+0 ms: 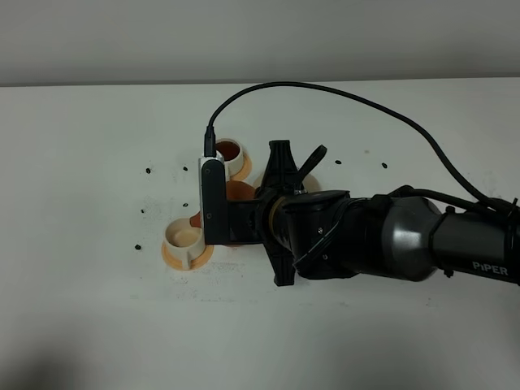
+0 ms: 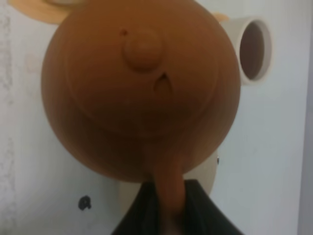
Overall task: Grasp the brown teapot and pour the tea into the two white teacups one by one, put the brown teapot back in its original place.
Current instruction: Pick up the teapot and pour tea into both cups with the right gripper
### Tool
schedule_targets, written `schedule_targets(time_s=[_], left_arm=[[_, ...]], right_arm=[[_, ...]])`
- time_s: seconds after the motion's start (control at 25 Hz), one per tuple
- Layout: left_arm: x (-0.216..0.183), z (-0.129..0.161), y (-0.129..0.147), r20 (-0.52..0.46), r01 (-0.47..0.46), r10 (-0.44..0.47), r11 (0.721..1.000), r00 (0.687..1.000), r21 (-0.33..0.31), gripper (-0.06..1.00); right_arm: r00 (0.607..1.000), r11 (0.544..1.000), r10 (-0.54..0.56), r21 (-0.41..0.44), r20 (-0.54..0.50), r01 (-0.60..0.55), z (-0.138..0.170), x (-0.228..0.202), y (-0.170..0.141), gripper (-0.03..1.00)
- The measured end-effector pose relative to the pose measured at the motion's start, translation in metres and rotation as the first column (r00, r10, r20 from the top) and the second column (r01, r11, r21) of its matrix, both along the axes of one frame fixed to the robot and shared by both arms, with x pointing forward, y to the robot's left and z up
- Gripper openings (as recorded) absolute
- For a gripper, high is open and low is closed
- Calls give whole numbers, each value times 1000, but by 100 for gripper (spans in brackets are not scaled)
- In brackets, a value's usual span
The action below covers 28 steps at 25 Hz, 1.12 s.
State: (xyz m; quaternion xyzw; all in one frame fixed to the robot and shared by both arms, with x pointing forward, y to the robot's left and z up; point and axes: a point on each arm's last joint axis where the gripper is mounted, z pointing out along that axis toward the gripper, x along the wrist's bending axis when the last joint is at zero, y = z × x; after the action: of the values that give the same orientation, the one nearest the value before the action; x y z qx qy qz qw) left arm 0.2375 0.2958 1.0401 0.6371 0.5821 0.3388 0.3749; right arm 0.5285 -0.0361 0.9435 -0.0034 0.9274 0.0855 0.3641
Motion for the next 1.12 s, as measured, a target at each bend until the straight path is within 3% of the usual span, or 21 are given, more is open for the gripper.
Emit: schedule_targets(time_s=[1.12], left_arm=[[0,0,0,0,0,0,1000,1000,1,29]], right_arm=[[981,979,160,-142,112,-143,1,7,3,9]])
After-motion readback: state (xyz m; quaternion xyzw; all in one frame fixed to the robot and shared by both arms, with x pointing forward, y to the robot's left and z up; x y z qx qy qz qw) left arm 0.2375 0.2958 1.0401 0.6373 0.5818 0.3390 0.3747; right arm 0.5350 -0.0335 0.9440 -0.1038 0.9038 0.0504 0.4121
